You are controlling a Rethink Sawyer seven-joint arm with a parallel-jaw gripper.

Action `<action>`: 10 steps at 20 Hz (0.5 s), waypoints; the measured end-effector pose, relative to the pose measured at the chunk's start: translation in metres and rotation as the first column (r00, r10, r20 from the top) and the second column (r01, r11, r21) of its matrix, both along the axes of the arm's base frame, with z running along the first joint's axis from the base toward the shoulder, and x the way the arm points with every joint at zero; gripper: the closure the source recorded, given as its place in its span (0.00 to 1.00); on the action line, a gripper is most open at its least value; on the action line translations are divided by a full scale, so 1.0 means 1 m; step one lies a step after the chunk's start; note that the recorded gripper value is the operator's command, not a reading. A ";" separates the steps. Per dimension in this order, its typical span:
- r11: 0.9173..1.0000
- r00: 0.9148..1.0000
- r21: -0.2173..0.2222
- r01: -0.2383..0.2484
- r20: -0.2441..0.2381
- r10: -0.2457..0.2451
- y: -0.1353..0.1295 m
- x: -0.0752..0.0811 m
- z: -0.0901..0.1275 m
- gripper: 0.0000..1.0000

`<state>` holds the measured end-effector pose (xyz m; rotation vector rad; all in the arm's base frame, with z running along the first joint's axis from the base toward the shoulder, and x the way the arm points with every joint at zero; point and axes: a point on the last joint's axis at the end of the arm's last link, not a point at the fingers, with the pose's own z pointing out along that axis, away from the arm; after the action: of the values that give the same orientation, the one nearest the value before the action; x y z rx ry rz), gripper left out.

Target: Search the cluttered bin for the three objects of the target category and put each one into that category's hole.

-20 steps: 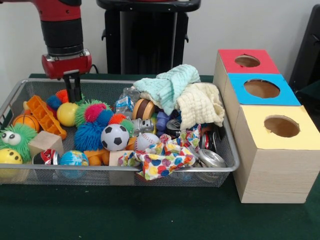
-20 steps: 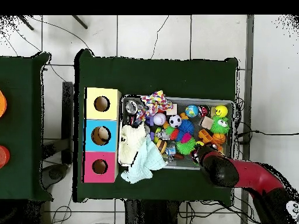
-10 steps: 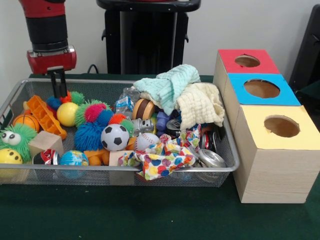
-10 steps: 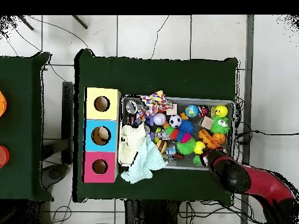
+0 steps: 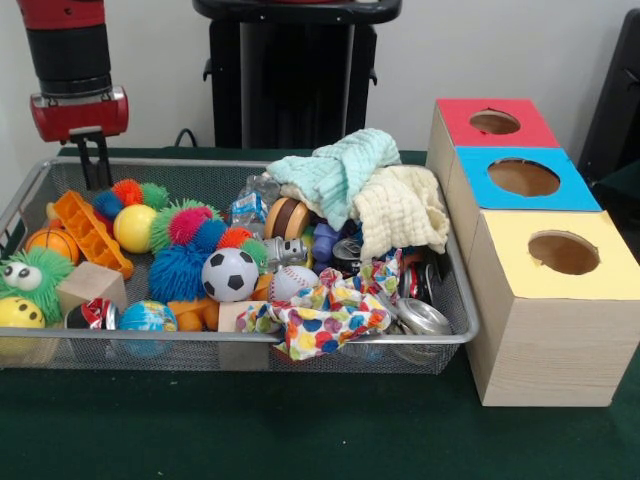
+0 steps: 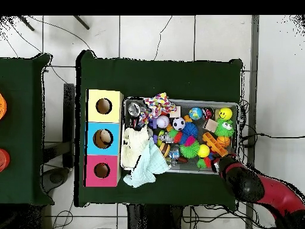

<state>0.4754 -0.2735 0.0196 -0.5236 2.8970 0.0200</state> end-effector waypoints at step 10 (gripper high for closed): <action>1.000 1.000 0.009 -0.002 -0.005 0.002 0.004 -0.001 -0.004 1.00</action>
<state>0.4745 -0.2697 0.0156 -0.5259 2.8993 0.0351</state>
